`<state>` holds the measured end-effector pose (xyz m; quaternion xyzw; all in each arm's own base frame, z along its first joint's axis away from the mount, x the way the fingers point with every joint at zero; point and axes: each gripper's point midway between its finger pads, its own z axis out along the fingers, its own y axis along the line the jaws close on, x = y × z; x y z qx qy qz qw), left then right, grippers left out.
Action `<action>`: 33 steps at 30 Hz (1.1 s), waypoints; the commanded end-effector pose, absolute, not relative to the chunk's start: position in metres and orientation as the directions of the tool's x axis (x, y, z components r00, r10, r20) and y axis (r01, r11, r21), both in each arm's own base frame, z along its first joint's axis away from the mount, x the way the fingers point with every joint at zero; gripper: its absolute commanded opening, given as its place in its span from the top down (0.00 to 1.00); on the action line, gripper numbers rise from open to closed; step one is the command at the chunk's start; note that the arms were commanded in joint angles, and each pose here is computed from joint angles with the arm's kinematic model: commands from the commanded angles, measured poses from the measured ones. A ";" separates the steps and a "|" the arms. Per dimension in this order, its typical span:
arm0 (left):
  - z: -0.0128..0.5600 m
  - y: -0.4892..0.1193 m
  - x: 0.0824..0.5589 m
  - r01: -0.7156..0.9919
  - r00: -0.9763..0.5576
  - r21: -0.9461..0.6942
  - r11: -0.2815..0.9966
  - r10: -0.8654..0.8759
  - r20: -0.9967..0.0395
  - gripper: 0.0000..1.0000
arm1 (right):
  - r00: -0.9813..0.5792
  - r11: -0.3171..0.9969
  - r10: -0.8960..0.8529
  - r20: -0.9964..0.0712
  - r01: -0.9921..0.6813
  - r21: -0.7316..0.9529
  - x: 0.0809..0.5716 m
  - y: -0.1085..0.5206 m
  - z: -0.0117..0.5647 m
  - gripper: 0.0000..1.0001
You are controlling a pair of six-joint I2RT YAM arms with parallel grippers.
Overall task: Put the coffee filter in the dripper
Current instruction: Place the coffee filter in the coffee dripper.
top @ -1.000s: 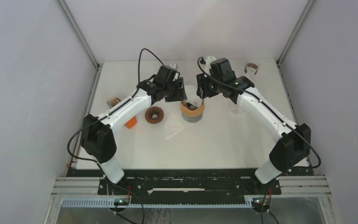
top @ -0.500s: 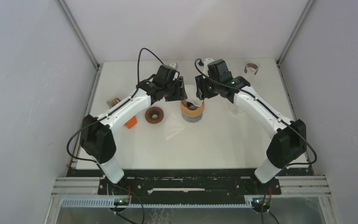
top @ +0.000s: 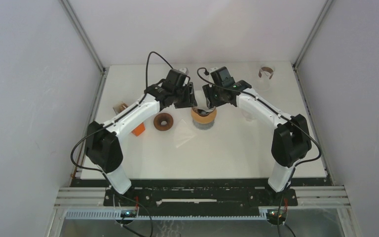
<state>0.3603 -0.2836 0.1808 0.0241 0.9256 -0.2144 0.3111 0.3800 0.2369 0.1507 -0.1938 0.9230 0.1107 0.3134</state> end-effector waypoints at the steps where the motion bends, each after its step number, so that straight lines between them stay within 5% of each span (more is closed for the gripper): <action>1: 0.188 -0.280 0.357 0.206 -0.796 -0.375 0.904 -0.069 -0.601 0.52 | -0.697 0.915 -0.287 -0.657 -0.402 0.027 0.396 0.234 0.164 0.44; 15: 0.190 -0.272 0.355 0.207 -0.797 -0.341 0.917 -0.044 -0.603 0.65 | -0.686 0.910 -0.317 -0.655 -0.413 -0.009 0.395 0.236 0.170 0.44; 24: 0.210 -0.289 0.360 0.217 -0.779 -0.431 0.876 -0.110 -0.617 0.44 | -0.692 0.896 -0.314 -0.649 -0.443 0.039 0.388 0.249 0.168 0.44; 33: 0.211 -0.297 0.371 0.180 -0.776 -0.483 0.857 -0.178 -0.605 0.42 | -0.693 0.897 -0.248 -0.677 -0.429 0.110 0.381 0.250 0.180 0.44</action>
